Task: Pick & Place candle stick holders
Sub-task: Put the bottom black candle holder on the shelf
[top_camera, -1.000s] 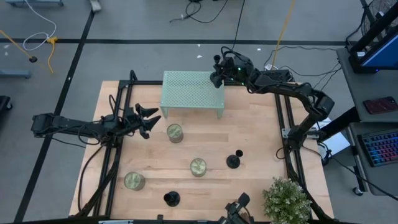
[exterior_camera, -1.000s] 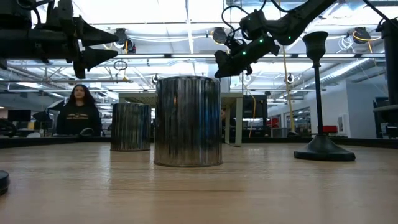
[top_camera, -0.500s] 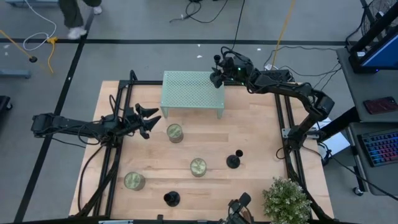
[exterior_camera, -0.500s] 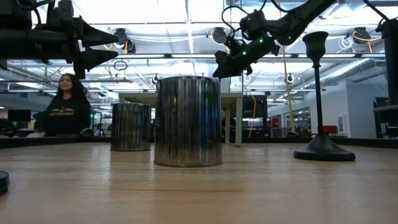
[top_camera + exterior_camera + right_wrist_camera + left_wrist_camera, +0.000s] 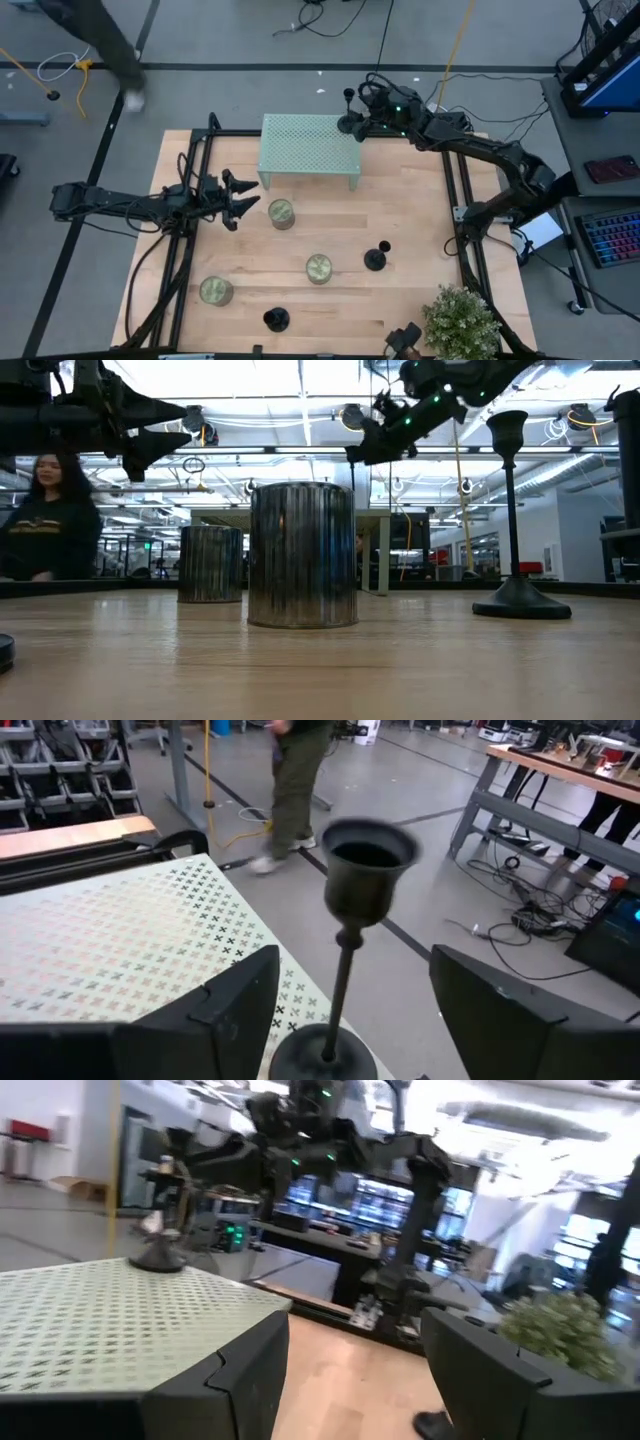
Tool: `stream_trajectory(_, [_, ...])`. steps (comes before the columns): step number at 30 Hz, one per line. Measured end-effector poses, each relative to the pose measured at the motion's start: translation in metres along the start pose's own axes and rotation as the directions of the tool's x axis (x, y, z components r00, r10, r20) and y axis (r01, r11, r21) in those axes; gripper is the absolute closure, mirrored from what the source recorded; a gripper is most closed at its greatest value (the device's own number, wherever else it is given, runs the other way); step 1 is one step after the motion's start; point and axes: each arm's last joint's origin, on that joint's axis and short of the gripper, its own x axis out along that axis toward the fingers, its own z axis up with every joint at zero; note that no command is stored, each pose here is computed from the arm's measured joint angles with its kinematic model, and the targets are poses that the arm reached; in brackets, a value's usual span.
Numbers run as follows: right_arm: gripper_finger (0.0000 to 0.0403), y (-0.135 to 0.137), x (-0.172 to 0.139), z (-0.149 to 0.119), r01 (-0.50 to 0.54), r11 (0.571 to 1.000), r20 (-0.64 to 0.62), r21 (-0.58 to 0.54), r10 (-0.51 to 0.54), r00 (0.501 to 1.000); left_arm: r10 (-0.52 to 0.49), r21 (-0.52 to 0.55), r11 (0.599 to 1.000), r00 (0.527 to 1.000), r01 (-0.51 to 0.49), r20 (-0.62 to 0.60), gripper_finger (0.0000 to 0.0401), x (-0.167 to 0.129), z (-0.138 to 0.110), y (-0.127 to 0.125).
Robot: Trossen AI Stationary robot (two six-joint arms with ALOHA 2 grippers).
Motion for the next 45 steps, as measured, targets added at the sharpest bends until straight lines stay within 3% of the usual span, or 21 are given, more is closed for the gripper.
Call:
stream_trajectory(9, [0.0138, 0.004, -0.04, 0.023, -0.023, 0.999, 0.052, -0.023, 0.025, 0.998, -0.215, 0.01, 0.976, 0.975, 0.216, -0.049, 0.0167, 0.001, 0.001, -0.021])
stream_trajectory(14, [0.0138, 0.011, -0.069, 0.04, -0.053, 0.998, 0.124, -0.03, 0.057, 0.991, -0.304, 0.064, 0.946, 0.936, 0.319, -0.177, 0.0167, 0.013, 0.004, -0.044])
stream_trajectory(17, [0.0138, 0.018, -0.087, 0.045, -0.092, 0.995, 0.131, -0.041, 0.097, 0.987, -0.339, 0.084, 0.921, 0.888, 0.38, -0.31, 0.0167, 0.026, 0.001, -0.062])
stream_trajectory(22, [0.0138, 0.036, -0.112, 0.045, -0.185, 0.98, 0.078, -0.069, 0.19, 0.979, -0.39, 0.09, 0.858, 0.756, 0.506, -0.527, 0.0167, 0.037, -0.019, -0.091])
stream_trajectory(29, [0.0138, 0.069, -0.134, 0.041, -0.338, 0.934, 0.022, -0.118, 0.343, 0.939, -0.397, 0.019, 0.851, 0.667, 0.525, -0.631, 0.0167, 0.038, -0.045, -0.112])
stream_trajectory(33, [0.0138, 0.087, -0.143, 0.041, -0.412, 0.9, 0.023, -0.143, 0.42, 0.907, -0.455, -0.011, 0.802, 0.599, 0.597, -0.659, 0.0167, 0.033, -0.056, -0.122])
stream_trajectory(39, [0.0138, 0.107, -0.155, 0.041, -0.49, 0.854, 0.024, -0.177, 0.501, 0.865, -0.521, 0.003, 0.732, 0.563, 0.681, -0.641, 0.0167, 0.028, -0.072, -0.14])
stream_trajectory(45, [0.0138, 0.113, -0.159, 0.041, -0.515, 0.836, 0.023, -0.187, 0.528, 0.849, -0.555, -0.06, 0.728, 0.536, 0.683, -0.636, 0.0167, 0.024, -0.091, -0.152])
